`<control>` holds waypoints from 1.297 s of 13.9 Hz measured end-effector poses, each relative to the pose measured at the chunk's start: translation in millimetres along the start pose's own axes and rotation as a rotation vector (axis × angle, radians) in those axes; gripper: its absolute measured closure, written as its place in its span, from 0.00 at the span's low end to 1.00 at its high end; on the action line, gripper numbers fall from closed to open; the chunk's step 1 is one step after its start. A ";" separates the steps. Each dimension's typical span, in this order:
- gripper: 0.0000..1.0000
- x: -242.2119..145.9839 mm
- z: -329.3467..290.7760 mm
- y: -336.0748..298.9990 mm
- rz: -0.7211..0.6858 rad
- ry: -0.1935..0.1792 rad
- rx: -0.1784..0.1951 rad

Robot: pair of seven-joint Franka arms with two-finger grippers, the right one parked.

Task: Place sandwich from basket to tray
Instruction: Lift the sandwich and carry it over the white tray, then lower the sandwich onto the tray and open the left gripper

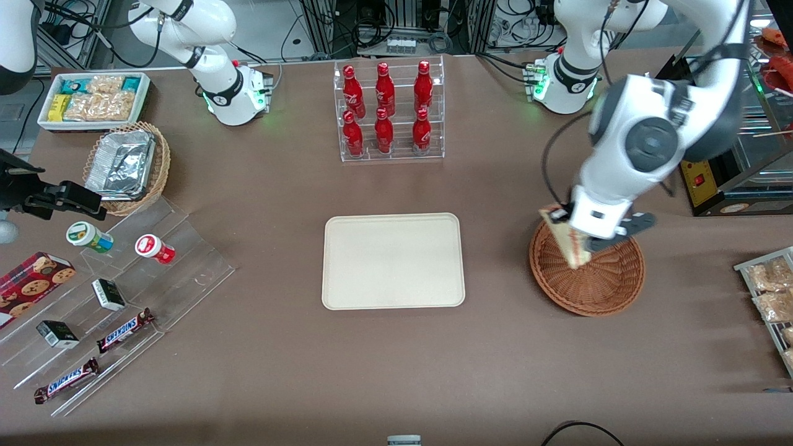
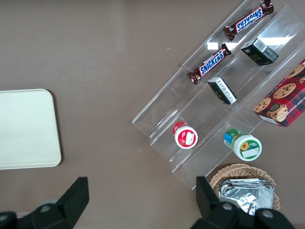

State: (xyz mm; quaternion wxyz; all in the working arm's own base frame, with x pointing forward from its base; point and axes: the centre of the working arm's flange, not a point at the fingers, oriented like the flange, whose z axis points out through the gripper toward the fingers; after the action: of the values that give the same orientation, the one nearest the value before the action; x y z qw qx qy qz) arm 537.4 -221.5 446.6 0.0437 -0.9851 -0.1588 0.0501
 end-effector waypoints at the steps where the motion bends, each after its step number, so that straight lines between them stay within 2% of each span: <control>1: 0.85 -16.0 -3.3 23.6 0.046 0.004 -0.008; 4: 0.85 -53.3 -1.4 95.4 0.162 -0.005 -0.038; 8: 0.85 -86.2 38.1 189.5 0.262 -0.020 -0.051; 13: 0.85 -118.2 99.3 265.2 0.313 0.024 -0.147; 14: 0.85 -126.6 110.2 277.2 0.322 0.027 -0.153; 15: 0.85 -133.0 121.1 287.9 0.325 0.032 -0.147; 18: 0.85 -137.2 157.6 307.6 0.294 0.076 -0.089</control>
State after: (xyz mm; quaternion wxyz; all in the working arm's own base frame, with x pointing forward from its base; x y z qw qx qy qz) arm 485.0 -544.9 270.6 -0.0016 -0.9998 -0.0133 0.0117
